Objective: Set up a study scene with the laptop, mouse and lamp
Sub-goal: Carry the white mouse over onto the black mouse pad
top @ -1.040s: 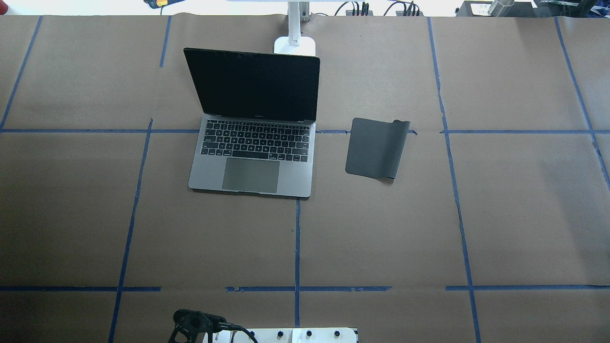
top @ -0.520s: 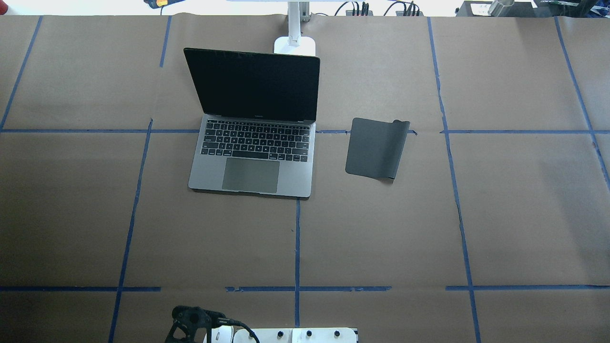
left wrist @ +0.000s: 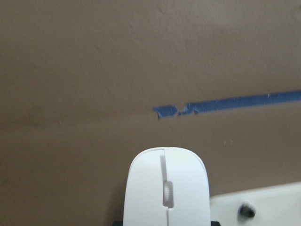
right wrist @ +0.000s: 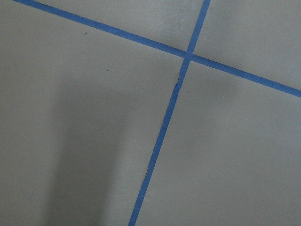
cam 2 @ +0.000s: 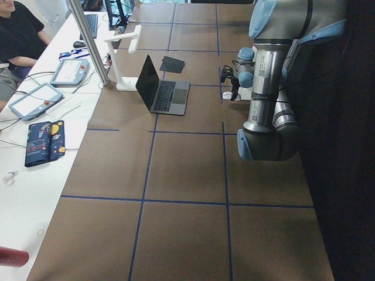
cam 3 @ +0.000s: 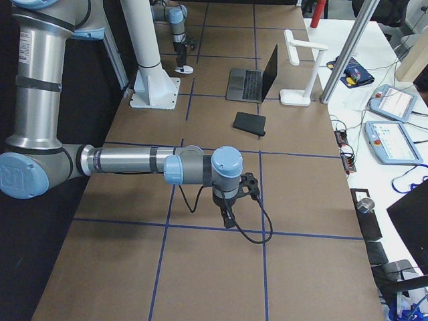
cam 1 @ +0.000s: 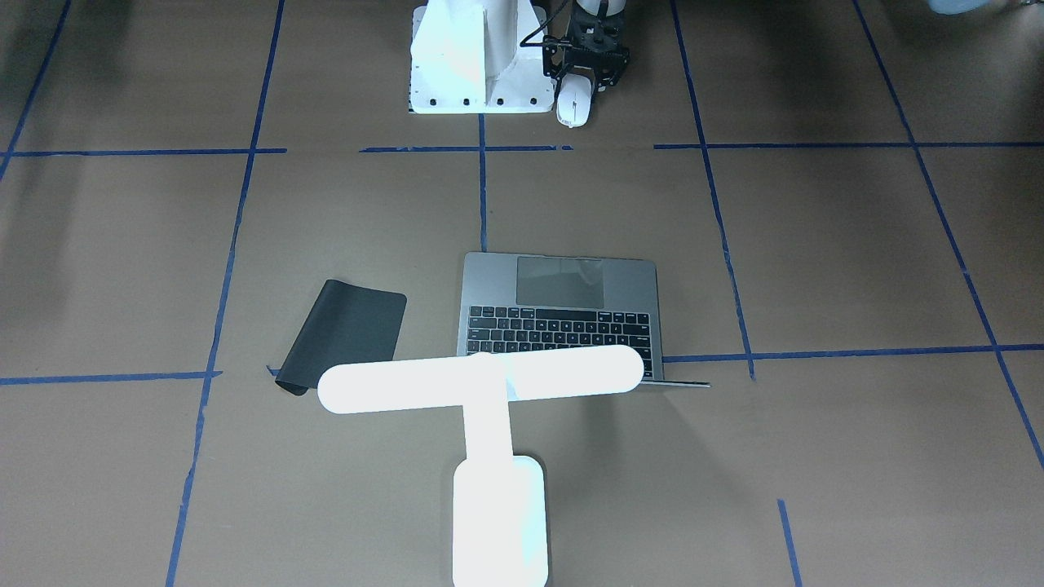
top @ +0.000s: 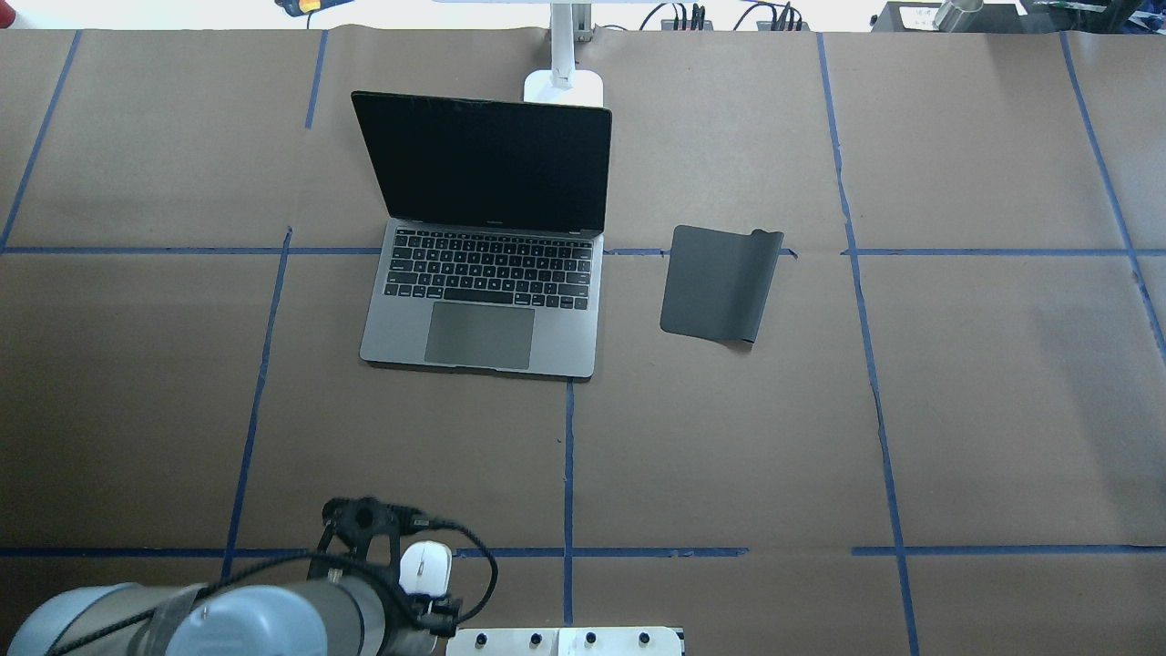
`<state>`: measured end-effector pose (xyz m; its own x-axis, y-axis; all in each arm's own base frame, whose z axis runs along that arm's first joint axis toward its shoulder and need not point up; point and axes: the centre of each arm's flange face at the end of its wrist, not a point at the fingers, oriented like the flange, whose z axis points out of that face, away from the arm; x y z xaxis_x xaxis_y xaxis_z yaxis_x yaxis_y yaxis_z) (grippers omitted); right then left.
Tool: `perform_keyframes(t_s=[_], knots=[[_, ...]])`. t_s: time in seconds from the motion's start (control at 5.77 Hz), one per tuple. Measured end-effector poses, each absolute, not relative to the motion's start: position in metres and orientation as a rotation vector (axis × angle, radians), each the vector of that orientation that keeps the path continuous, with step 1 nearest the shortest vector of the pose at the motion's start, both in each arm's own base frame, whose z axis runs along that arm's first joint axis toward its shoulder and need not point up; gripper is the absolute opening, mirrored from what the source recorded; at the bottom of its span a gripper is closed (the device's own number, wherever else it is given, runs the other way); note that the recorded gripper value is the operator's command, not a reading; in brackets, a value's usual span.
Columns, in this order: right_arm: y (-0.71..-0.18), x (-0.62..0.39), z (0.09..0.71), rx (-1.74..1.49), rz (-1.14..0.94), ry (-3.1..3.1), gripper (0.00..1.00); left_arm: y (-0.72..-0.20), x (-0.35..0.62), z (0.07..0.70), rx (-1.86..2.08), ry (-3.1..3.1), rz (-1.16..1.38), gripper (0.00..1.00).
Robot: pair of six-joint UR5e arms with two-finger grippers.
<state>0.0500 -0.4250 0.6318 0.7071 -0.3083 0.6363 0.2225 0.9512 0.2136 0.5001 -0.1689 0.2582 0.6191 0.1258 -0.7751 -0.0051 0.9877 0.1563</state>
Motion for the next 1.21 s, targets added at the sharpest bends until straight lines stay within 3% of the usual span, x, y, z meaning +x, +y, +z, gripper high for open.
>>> perform_keyframes(t_s=[0.52,1.21], knots=[[-0.424,0.052,0.632,0.124,-0.292,-0.728,1.0,-0.249,0.503,0.191,0.221,0.909,0.051,0.33],[-0.424,0.052,0.633,0.123,-0.29,-0.728,1.0,-0.371,0.615,0.092,0.226,0.869,0.015,0.33]])
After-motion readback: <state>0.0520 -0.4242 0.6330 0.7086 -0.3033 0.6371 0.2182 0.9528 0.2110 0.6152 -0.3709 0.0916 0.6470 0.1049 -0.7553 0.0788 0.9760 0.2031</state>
